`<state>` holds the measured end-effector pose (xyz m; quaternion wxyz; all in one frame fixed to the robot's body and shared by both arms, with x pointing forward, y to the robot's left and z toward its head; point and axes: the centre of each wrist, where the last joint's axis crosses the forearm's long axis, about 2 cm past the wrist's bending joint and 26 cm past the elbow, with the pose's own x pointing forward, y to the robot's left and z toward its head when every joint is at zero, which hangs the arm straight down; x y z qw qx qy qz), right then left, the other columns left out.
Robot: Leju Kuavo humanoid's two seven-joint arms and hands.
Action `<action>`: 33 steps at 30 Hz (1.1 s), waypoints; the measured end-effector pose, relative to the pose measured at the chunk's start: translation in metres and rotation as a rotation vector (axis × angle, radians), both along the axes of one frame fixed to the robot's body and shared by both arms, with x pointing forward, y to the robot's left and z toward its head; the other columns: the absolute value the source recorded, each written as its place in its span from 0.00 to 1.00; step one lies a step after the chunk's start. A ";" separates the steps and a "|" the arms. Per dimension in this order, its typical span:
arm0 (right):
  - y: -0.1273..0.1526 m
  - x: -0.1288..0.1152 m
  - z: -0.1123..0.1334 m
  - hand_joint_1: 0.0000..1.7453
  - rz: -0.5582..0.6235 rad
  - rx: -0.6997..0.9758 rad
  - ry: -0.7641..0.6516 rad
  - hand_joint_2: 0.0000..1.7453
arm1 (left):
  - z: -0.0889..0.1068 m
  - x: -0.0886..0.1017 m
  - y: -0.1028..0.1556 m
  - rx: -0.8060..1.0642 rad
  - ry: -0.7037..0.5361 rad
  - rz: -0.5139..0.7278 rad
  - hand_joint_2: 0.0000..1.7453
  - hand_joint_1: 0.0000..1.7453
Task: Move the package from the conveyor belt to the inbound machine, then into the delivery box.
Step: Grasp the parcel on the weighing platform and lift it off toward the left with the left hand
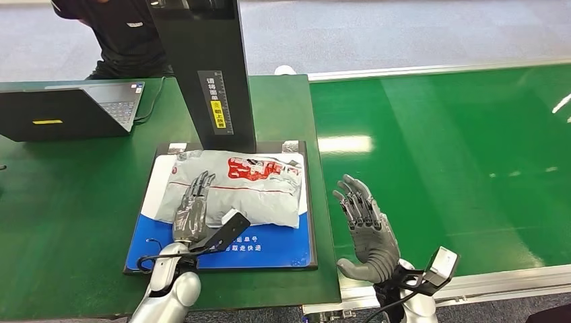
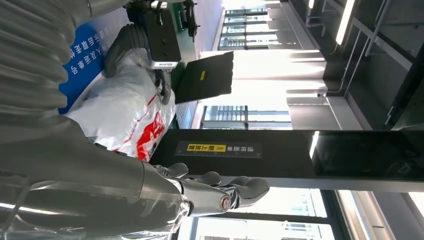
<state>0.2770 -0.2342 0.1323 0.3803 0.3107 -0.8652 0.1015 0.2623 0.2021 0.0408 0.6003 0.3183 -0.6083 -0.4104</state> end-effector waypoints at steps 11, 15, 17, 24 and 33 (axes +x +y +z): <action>-0.002 -0.001 -0.003 0.00 -0.019 0.009 0.013 1.00 | -0.004 0.002 0.018 -0.046 0.015 0.055 1.00 1.00; -0.002 -0.001 -0.003 0.00 -0.020 0.013 0.014 1.00 | -0.004 0.003 0.022 -0.067 0.003 0.059 1.00 1.00; -0.002 -0.001 -0.003 0.00 -0.022 0.016 0.015 1.00 | -0.004 0.003 0.023 -0.076 -0.006 0.064 1.00 1.00; -0.004 -0.002 -0.005 0.00 -0.031 0.020 0.023 1.00 | -0.005 0.002 0.034 -0.069 -0.078 0.133 1.00 1.00; -0.010 -0.009 -0.012 0.00 -0.055 0.034 0.051 1.00 | 0.000 -0.003 0.103 0.116 -0.294 0.333 1.00 1.00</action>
